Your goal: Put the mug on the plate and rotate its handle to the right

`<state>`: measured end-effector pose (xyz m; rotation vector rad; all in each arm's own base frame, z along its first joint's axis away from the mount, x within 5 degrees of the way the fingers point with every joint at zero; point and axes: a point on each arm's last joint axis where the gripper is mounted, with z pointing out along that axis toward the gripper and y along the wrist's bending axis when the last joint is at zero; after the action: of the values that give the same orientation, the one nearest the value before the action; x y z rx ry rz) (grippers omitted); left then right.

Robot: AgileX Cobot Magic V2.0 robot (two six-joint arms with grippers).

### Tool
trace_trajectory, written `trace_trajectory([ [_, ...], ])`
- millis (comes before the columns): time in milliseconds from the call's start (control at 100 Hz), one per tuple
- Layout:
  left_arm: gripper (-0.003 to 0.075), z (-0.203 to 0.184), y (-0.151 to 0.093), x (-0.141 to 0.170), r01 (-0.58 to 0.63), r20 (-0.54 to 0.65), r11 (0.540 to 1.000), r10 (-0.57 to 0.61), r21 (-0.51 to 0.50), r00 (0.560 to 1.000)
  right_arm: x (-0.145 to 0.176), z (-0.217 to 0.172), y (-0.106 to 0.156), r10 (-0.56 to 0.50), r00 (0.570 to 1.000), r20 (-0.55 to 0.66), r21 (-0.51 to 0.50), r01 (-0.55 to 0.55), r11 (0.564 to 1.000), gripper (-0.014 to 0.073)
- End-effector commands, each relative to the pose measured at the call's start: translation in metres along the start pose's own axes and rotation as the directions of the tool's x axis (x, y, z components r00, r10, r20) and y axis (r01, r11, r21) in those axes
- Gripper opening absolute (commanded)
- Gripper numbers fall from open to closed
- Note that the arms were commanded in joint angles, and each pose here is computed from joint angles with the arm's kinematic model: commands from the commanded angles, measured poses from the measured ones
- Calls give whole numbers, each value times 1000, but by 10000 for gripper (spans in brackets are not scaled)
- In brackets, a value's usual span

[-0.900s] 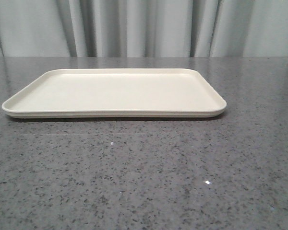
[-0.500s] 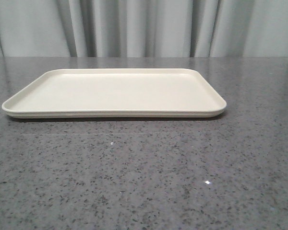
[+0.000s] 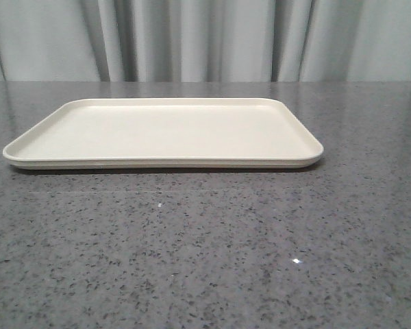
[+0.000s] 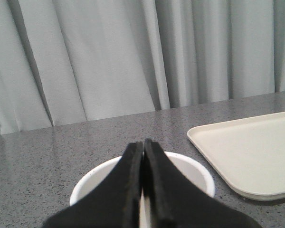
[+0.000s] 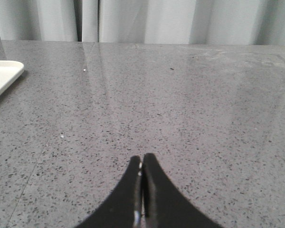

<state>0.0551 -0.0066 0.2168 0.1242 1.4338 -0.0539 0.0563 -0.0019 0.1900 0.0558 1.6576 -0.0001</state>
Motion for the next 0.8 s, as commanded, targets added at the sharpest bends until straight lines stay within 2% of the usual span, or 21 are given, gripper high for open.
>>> trace_trajectory([
  [0,-20,-3,1,-6,6,102,1000,-5,-10,995,-8,-2,0,-9,995,97,-4,9,1000,-67],
  [790,-20,-3,1,-10,6,143,1000,-4,-12,990,-12,-2,1,-9,989,145,-5,10,1000,-67],
])
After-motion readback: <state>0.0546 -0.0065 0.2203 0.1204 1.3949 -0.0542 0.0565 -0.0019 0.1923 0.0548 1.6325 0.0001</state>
